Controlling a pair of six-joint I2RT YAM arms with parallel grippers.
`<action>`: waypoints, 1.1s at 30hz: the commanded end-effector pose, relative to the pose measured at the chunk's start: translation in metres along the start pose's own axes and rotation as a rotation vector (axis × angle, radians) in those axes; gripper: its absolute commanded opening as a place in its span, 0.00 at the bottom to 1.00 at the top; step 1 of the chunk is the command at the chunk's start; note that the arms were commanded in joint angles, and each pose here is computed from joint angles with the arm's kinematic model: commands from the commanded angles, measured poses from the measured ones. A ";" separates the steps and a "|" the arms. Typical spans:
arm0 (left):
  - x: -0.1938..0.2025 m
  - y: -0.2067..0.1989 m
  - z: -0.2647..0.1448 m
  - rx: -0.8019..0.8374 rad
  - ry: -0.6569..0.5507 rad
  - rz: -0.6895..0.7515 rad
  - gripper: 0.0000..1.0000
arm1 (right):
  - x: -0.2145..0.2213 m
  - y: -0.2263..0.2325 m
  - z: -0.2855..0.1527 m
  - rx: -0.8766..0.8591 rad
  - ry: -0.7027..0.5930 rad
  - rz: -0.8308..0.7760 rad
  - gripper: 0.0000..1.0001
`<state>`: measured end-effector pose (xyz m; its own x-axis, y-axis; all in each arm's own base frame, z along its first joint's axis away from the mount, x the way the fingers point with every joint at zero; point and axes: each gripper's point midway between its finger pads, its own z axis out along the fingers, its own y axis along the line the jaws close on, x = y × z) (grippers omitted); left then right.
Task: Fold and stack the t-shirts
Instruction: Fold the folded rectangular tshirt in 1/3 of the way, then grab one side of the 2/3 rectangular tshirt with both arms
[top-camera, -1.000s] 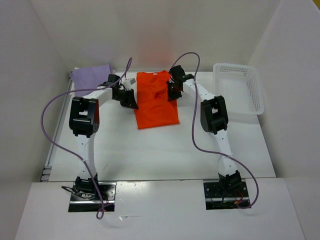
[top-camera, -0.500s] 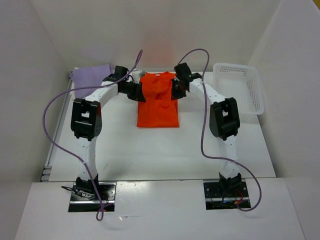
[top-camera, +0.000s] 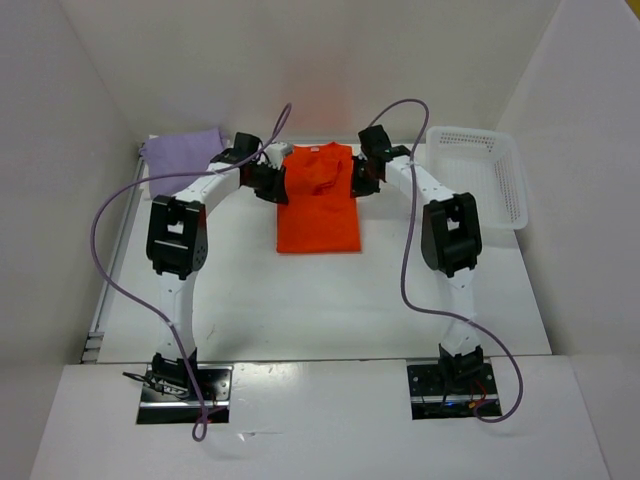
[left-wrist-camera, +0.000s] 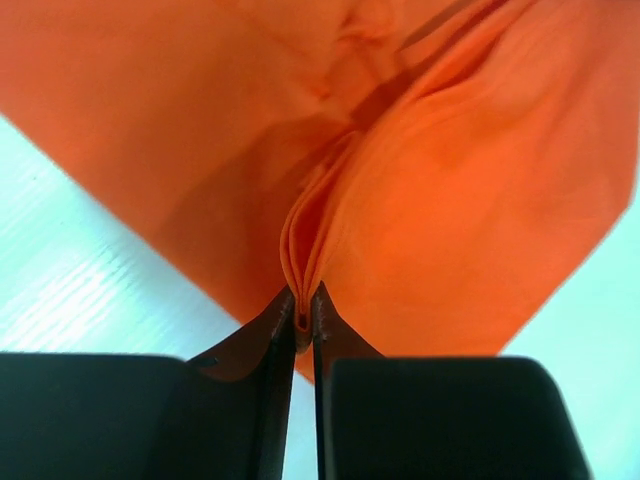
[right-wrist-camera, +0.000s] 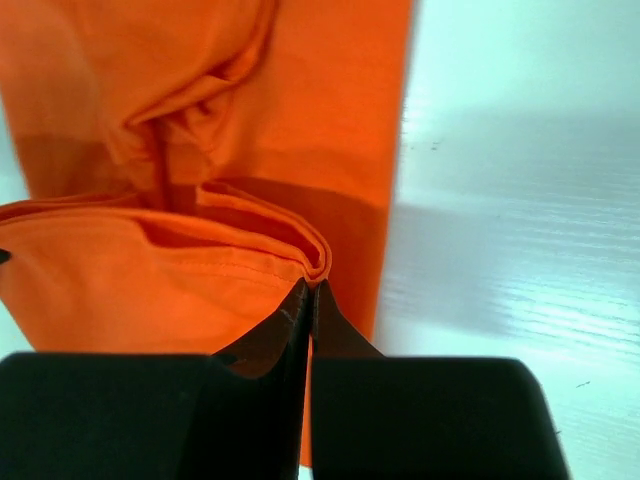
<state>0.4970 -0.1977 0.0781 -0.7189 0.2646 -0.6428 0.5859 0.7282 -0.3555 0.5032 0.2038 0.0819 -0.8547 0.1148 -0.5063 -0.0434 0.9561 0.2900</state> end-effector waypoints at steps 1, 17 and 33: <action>-0.002 0.020 0.006 -0.066 0.004 0.026 0.17 | -0.010 -0.008 0.010 0.010 -0.016 0.014 0.00; -0.024 0.025 -0.058 -0.258 -0.052 0.157 0.81 | 0.019 -0.022 -0.025 0.035 0.031 0.019 0.66; 0.117 -0.039 -0.031 0.024 0.209 -0.088 0.83 | 0.131 -0.017 -0.035 -0.082 0.212 0.118 0.55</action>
<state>0.3725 -0.1628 0.0334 -0.8351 0.3464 -0.4272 0.5166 0.7607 -0.3930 0.3635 0.1768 0.0261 -0.9610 0.1507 -0.2321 0.0637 0.9367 0.3444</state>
